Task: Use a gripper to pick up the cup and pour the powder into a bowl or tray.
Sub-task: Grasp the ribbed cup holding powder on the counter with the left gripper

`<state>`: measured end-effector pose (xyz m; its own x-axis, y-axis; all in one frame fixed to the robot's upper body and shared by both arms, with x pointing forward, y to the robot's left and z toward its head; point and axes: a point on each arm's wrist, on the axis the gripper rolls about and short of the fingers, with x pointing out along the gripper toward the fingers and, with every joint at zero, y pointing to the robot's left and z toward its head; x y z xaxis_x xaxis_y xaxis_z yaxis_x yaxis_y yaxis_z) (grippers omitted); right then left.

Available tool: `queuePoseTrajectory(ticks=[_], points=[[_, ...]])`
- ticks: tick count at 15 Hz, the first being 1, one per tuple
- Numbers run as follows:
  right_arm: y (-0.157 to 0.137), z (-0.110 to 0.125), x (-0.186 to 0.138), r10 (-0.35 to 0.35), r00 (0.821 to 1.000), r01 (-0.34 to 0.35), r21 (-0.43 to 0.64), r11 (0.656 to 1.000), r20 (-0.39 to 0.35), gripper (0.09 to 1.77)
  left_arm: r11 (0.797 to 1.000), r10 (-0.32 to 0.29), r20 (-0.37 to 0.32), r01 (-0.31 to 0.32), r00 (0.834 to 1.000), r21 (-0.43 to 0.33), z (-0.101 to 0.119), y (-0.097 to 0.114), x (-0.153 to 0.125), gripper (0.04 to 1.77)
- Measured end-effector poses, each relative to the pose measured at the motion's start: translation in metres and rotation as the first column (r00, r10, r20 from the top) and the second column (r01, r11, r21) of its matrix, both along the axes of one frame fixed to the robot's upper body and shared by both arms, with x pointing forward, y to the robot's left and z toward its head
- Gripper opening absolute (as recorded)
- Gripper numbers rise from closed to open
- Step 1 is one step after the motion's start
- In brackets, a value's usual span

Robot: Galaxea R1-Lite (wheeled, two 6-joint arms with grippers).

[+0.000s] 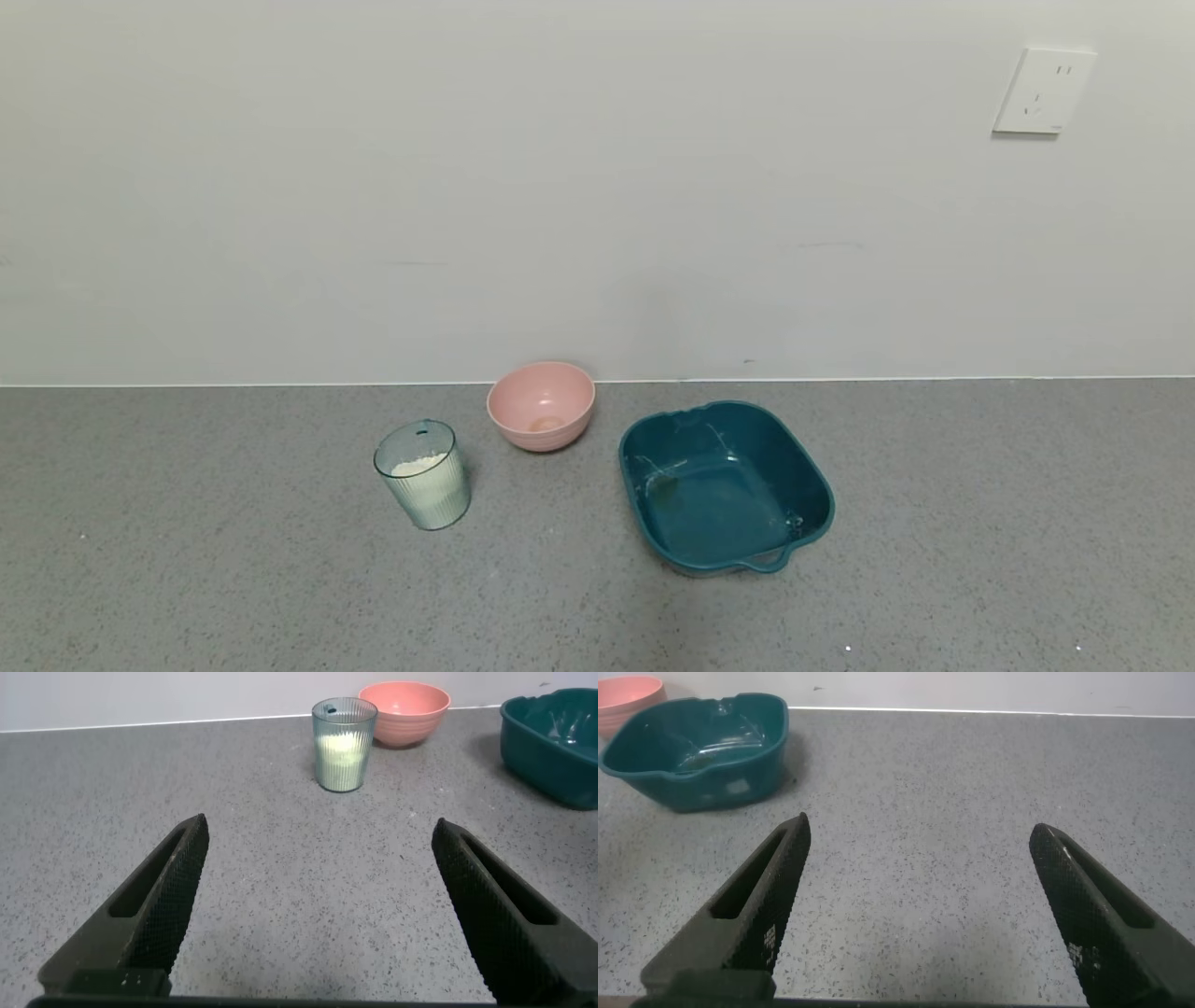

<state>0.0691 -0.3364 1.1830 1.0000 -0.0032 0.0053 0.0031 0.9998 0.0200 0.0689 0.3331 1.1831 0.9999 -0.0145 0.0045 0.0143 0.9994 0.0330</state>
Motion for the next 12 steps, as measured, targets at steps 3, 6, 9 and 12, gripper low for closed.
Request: queuePoseTrajectory(ticks=[3, 6, 9, 12], points=[[0.000, 0.000, 0.000, 0.000, 1.000, 0.000, 0.000, 1.000, 0.000, 1.71, 1.000, -0.020, 0.014, 0.020, 1.000, 0.005, 0.007, 0.000, -0.002, 1.72], [0.000, 0.000, 0.000, 0.000, 1.000, 0.000, 0.000, 1.000, 0.000, 1.71, 0.999, -0.045, 0.046, 0.045, 0.998, 0.007, 0.026, -0.001, -0.008, 1.72], [0.000, 0.000, 0.000, 0.000, 1.000, 0.000, 0.000, 1.000, 0.000, 1.71, 0.999, -0.054, 0.032, 0.054, 0.998, 0.007, 0.046, -0.001, -0.007, 1.72], [0.000, 0.000, 0.000, 0.000, 1.000, 0.000, 0.000, 1.000, 0.000, 1.71, 0.998, -0.063, -0.035, 0.063, 0.997, 0.004, 0.063, -0.001, 0.003, 1.72]])
